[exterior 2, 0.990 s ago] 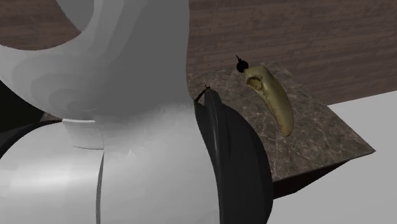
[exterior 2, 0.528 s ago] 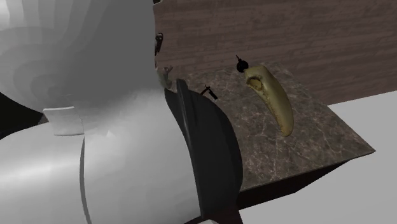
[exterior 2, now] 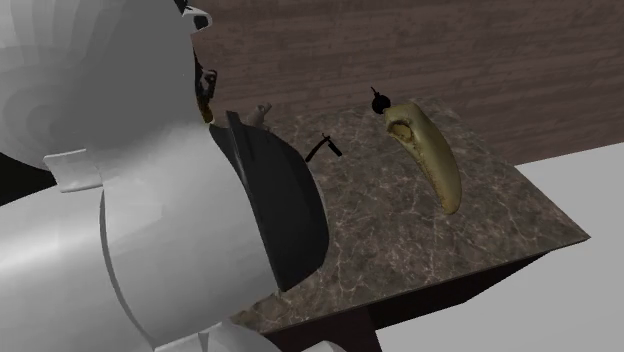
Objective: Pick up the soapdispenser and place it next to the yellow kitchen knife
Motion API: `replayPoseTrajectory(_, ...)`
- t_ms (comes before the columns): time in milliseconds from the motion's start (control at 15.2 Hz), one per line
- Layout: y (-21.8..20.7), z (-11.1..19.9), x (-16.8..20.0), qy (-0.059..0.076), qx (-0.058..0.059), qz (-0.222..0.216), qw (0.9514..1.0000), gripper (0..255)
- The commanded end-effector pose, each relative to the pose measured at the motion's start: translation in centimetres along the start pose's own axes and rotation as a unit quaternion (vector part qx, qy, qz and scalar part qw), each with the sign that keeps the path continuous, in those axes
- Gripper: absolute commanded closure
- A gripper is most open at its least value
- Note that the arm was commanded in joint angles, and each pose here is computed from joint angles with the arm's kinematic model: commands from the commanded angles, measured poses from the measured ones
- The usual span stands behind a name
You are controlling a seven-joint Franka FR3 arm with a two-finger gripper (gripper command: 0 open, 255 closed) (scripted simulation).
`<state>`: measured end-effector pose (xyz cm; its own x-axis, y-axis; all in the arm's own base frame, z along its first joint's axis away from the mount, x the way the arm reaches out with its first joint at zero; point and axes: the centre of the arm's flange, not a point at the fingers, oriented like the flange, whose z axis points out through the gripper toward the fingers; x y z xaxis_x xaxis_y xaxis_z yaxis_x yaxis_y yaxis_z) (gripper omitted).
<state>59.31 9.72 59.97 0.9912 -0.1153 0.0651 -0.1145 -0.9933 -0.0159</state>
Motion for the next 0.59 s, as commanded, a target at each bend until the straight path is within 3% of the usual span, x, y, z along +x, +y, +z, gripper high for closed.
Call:
replayPoseTrajectory(0,-2.6,1.2,0.5,0.0,0.001,0.001,1.0,255)
replayPoseTrajectory(528,-12.2,5.4,1.7,0.0,0.001,0.001,1.0,255)
